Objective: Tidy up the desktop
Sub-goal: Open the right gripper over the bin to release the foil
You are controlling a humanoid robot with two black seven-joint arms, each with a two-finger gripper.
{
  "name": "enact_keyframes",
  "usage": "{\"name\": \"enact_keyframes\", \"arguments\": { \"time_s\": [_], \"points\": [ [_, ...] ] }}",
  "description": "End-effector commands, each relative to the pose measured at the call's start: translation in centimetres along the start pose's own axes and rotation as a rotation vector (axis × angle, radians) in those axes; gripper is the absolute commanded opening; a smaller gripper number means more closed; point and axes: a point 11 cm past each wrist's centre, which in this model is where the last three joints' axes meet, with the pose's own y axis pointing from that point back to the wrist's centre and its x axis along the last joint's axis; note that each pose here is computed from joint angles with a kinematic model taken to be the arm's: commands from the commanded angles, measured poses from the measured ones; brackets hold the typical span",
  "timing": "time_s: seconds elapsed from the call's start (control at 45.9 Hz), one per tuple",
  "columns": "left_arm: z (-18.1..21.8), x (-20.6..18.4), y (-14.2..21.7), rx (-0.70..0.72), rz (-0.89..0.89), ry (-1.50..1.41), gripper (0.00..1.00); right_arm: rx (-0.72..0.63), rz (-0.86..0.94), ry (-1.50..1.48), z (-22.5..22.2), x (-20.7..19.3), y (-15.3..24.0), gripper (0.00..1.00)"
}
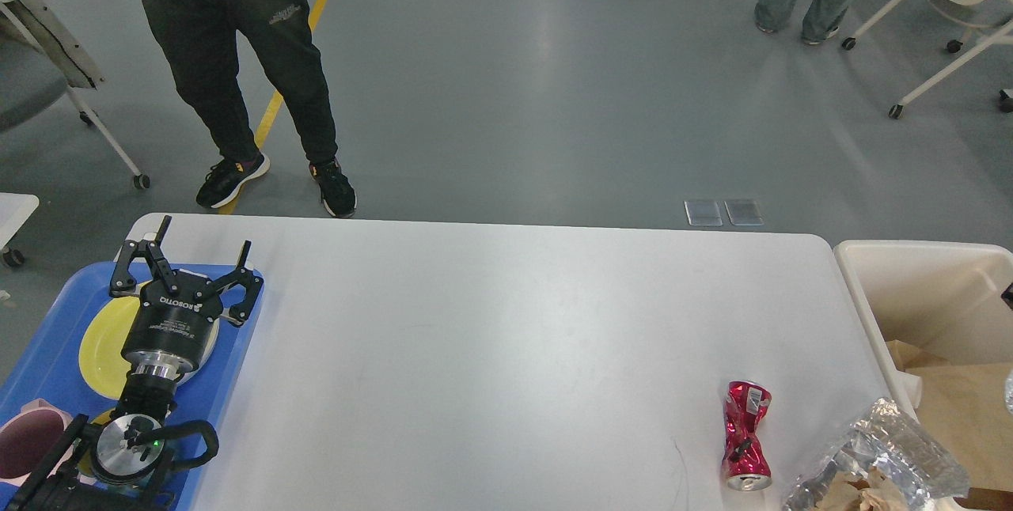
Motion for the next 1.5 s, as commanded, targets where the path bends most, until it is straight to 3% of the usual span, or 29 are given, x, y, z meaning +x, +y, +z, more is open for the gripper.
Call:
{"name": "enact_keyframes", "arguments": {
  "time_s": [0.0, 0.218, 0.501, 0.523, 0.589, 0.61, 0.719, 1.003, 1.134, 1.308, 1.482],
  "points": [
    [0.0, 0.0, 0.0, 0.002, 0.000, 0.000, 0.96, -0.008, 0.036, 0.042, 0.7, -5.3, -3.8, 0.00],
    [0.0, 0.0, 0.0, 0.000, 0.000, 0.000, 0.96, 0.022, 0.139, 0.146, -0.9, -10.5, -5.8, 0.00],
    [0.0, 0.0, 0.0, 0.002, 0.000, 0.000, 0.96, 0.045, 0.162, 0.225, -2.5, -11.5, -5.9, 0.00],
    [0.0, 0.0, 0.0, 0.002, 0.000, 0.000, 0.96, 0.048, 0.166, 0.222, -2.7, -11.5, -5.9, 0.14],
    [0.0, 0.0, 0.0, 0.002, 0.000, 0.000, 0.96, 0.062, 0.210, 0.201, -3.2, -10.9, -5.7, 0.73],
    [0.0, 0.0, 0.0, 0.002, 0.000, 0.000, 0.96, 0.066, 0.232, 0.199, -3.3, -10.8, -5.7, 0.86],
    [0.0, 0.0, 0.0, 0.000, 0.000, 0.000, 0.96, 0.072, 0.273, 0.207, -3.4, -11.3, -5.7, 1.00],
    [0.0, 0.0, 0.0, 0.000, 0.000, 0.000, 0.96, 0.057, 0.257, 0.211, -2.9, -11.0, -5.7, 1.00],
    [0.0, 0.0, 0.0, 0.002, 0.000, 0.000, 0.96, 0.056, 0.230, 0.156, -3.6, -6.5, -4.5, 1.00],
    [0.0, 0.0, 0.0, 0.002, 0.000, 0.000, 0.96, 0.130, 0.164, 0.135, -9.2, 0.6, 0.4, 1.00],
    [0.0, 0.0, 0.0, 0.002, 0.000, 0.000, 0.96, 0.194, -0.058, 0.420, -16.0, 1.0, 6.4, 1.00]
  ]
}}
